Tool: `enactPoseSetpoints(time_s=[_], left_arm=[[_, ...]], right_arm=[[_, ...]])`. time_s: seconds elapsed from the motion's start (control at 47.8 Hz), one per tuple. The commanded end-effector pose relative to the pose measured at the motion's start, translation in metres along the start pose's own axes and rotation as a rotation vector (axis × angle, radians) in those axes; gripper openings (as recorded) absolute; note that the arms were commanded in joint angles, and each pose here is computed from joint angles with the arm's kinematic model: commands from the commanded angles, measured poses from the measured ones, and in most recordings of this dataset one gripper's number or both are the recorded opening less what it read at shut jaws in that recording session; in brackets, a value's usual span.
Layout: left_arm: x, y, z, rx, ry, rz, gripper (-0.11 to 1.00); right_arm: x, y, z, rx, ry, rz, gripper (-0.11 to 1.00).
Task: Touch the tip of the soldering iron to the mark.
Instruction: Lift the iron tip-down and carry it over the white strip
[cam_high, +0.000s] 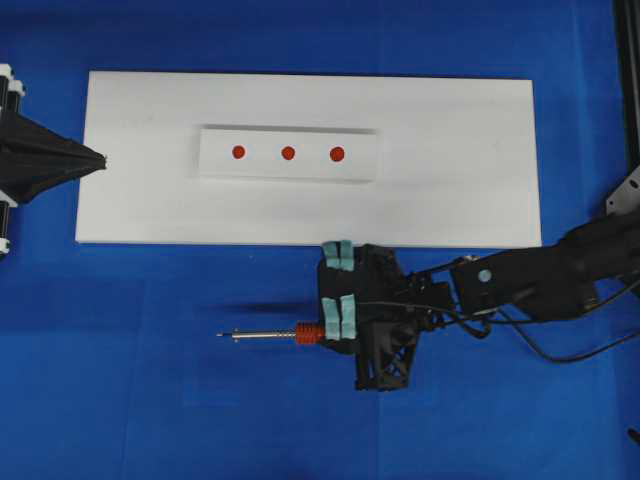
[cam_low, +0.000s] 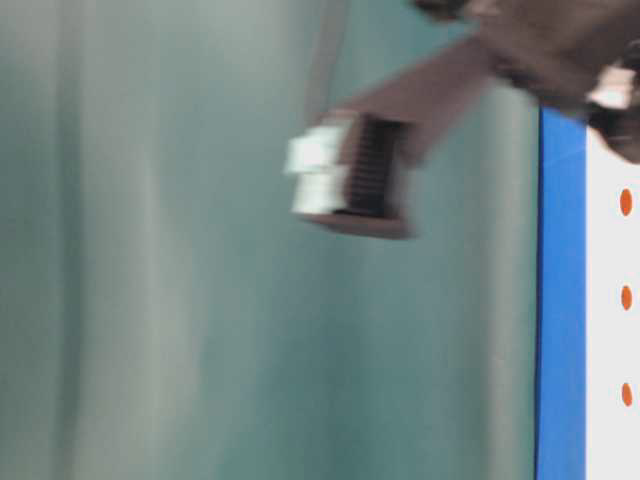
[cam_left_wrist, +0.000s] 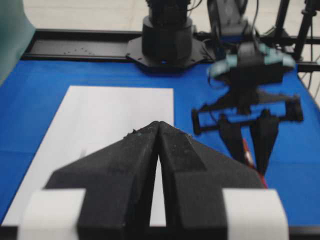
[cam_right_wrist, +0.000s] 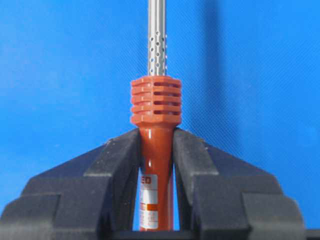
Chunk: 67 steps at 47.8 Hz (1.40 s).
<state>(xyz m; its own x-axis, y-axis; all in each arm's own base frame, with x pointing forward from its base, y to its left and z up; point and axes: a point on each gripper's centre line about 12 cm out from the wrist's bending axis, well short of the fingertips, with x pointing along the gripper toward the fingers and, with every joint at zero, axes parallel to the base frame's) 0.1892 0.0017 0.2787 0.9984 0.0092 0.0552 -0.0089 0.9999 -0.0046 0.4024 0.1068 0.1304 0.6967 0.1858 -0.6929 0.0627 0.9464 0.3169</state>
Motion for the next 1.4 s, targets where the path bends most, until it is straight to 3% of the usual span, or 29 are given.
enactPoseSetpoints(time_s=[0.0,0.398,0.837,1.068,1.382], left_arm=[[0.001,0.0,0.005,-0.001,-0.02,0.001,0.0],[0.001,0.0,0.006,-0.001,-0.021,0.001,0.0],[0.001,0.0,0.004,-0.011,-0.015,0.001,0.0],[0.001,0.0,0.004,-0.012,-0.014,0.001,0.0],[0.0,0.0,0.002,-0.012,-0.009,0.001,0.0]], right_arm=[[-0.03,0.01,0.026,-0.02,-0.04,0.015,0.06],[-0.09,0.026,0.061,-0.092,0.015,-0.041,0.06],[-0.091,0.025,0.068,-0.132,0.009,-0.063,0.06],[-0.095,0.003,0.072,-0.156,0.001,-0.126,0.06],[-0.106,-0.051,0.085,-0.166,-0.015,-0.254,0.06]])
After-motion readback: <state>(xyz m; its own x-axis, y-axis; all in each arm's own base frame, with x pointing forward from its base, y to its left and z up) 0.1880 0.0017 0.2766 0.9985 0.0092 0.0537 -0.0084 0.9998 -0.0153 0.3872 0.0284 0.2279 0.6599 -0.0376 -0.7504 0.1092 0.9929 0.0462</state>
